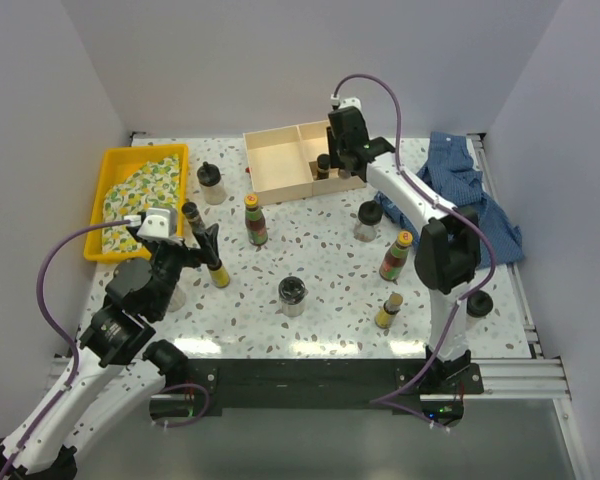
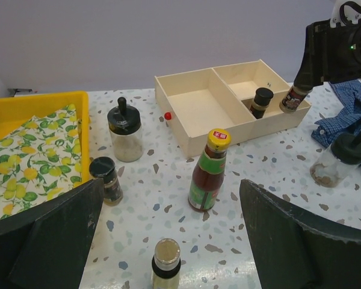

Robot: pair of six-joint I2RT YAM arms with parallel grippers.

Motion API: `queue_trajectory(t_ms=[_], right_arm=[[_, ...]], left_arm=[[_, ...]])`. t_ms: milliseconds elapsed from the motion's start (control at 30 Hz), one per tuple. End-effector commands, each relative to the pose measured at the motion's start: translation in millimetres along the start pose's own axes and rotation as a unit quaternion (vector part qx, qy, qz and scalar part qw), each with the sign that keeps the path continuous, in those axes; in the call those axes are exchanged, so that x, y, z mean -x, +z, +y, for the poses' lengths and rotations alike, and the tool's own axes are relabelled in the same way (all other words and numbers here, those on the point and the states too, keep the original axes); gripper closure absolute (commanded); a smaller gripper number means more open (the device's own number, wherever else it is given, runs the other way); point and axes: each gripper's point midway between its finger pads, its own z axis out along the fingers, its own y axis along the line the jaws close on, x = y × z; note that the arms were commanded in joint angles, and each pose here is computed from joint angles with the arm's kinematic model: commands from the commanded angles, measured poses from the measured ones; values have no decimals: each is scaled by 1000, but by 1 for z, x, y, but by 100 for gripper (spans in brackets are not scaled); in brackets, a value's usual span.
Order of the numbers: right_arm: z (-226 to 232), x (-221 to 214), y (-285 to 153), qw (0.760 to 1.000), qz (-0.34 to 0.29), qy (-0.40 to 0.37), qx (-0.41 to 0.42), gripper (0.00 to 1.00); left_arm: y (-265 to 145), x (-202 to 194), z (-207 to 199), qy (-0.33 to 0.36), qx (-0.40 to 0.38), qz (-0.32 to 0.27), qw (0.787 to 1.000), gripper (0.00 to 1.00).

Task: Organize the condiment bottles
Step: Place the bottle in the storage box.

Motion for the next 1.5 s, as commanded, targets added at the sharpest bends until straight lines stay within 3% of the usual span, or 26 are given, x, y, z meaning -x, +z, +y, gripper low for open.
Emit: queue_trajectory(t_ms=[0, 867, 1033, 1467], right_arm=[[5, 39, -2, 998, -53, 24, 6, 78], [21, 7, 64, 999, -26, 33, -6, 65], [18, 2, 70, 999, -18, 34, -10, 52], [17, -18, 81, 999, 4, 32, -7, 44]], left_arm=[[1, 13, 2, -12, 8, -26, 1000, 0], [5, 7, 3, -4, 16, -18, 1000, 1], [6, 6, 3, -3, 16, -17, 1000, 0], [6, 6, 4, -1, 20, -15, 1000, 1]])
